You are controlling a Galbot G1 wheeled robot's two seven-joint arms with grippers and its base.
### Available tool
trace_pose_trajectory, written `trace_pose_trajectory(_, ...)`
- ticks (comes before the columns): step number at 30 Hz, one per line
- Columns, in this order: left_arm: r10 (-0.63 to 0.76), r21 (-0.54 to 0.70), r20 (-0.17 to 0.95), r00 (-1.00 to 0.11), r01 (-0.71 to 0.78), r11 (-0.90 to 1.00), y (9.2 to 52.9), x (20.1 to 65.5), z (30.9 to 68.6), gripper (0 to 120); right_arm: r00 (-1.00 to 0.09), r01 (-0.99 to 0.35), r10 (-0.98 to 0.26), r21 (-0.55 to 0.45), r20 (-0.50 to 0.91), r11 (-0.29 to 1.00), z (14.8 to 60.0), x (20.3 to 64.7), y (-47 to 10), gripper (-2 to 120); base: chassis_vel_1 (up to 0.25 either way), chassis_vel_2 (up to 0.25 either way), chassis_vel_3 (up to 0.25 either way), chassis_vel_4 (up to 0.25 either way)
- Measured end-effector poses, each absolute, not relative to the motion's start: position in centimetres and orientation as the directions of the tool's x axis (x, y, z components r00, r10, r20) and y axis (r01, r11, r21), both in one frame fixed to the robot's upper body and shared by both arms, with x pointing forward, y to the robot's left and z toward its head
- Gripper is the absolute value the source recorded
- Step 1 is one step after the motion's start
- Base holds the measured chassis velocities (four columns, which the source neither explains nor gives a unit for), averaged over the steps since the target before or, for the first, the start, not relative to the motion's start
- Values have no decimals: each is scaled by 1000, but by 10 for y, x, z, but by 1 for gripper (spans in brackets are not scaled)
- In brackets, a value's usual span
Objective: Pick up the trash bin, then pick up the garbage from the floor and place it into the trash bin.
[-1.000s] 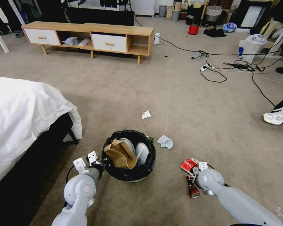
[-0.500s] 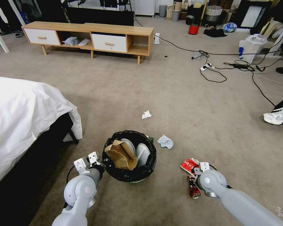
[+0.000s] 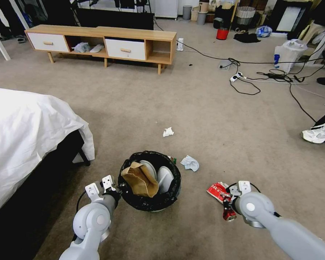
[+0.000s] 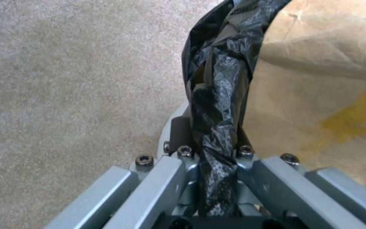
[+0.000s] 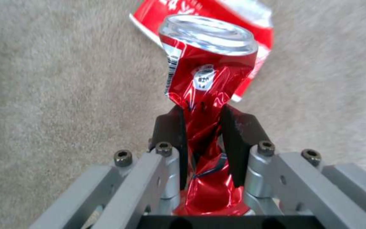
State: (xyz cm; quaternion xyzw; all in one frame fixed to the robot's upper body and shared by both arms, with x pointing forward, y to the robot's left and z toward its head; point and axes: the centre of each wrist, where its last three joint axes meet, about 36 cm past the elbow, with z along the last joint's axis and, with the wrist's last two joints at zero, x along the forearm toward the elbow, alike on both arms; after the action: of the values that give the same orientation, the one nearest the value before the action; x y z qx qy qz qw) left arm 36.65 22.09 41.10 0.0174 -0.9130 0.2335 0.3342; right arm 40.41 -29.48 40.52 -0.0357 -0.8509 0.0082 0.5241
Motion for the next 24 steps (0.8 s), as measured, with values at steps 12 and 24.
trace_pose_trajectory(12, 132, -408, 628, -767, -180, 895, 218, 361, 408, 2, -546, 14, 77, -83, 834, 996, 465, 377, -306, 17, 0, 0, 0, 0)
trace_pose_trajectory(24, 153, -419, 646, -748, -179, 890, 218, 357, 407, 2, -793, -129, -52, -84, 607, 988, 517, 366, -290, 17, 0, 0, 0, 0)
